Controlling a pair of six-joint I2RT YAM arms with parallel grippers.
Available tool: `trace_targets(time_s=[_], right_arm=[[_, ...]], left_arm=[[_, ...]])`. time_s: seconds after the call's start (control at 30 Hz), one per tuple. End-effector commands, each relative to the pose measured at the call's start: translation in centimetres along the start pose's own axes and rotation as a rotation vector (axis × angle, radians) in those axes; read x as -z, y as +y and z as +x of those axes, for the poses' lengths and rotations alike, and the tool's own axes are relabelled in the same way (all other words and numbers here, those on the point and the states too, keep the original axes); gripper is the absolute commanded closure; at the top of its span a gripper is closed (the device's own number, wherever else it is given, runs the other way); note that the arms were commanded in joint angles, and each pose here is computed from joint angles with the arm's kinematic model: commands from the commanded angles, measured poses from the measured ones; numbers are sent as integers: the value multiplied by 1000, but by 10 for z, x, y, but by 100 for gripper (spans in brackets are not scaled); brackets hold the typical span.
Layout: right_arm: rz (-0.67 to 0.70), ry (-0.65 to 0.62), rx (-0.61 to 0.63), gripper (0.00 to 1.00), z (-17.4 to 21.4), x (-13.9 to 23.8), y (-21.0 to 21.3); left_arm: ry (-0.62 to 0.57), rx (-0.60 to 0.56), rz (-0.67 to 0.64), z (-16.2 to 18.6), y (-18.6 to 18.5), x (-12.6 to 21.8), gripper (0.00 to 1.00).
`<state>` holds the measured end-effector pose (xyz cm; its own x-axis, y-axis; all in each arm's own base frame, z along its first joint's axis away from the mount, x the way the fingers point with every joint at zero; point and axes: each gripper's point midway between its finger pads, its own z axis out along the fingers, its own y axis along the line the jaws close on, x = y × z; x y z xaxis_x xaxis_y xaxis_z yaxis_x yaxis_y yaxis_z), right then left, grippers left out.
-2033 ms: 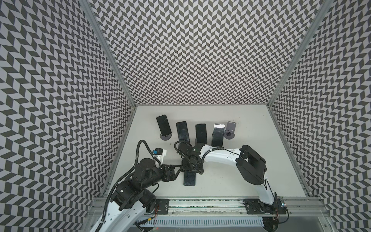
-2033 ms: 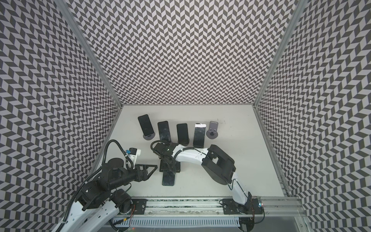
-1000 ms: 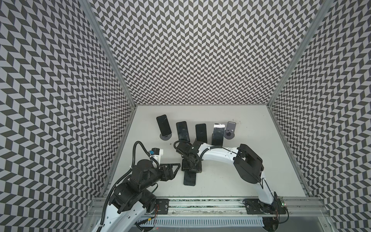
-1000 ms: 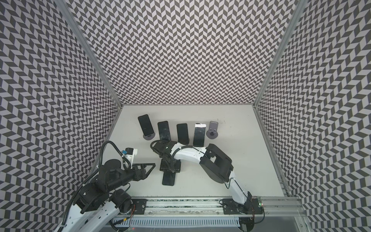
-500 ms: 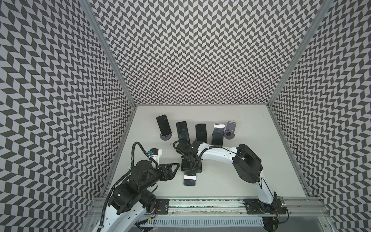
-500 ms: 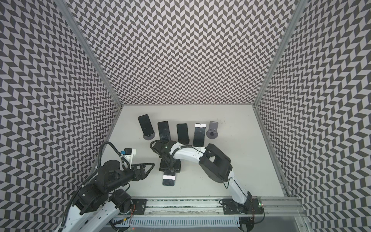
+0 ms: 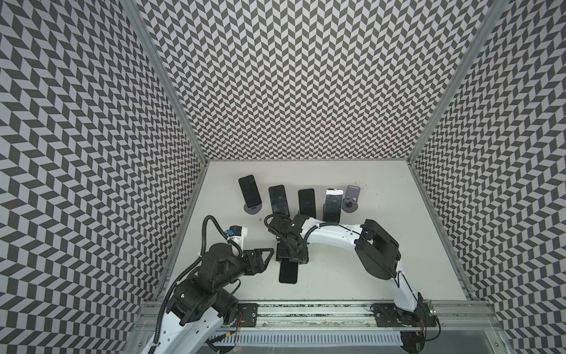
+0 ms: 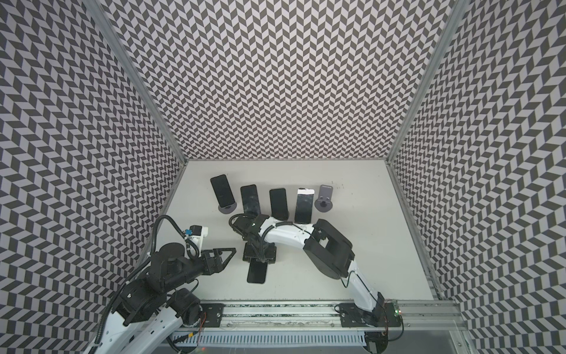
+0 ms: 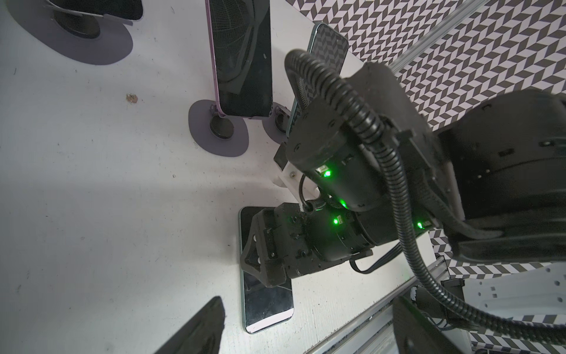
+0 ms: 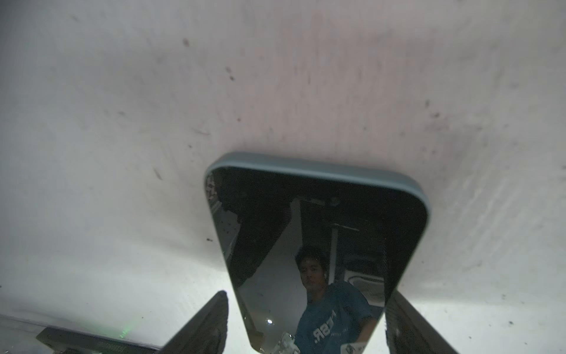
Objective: Remove the phone from the phone stand
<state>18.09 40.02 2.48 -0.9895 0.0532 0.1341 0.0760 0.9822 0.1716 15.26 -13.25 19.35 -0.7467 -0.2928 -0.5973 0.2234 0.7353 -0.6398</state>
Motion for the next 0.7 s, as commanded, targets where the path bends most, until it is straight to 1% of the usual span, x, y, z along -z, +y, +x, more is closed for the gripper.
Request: trace_targets(time_s=[0.0,0.13,0.37,0.53,0.67], right_arm=[[109,34,-42,21,2,-36,-25],[100,29,-38,21,1,-32,-22],[74,9,21,20,-7,-21,-4],[58,-76,87,20,-22,9,7],[43,-143,117,18,-29,35,9]], left_arm=[[-20,8,-6,-3,1,3,14],[-19,7,-7,-3,1,3,14],[-20,6,-5,-3,1,3,14],[-38,-19,16,-8,-6,8,16],[-83,-53,34,-18,-14,18,16]])
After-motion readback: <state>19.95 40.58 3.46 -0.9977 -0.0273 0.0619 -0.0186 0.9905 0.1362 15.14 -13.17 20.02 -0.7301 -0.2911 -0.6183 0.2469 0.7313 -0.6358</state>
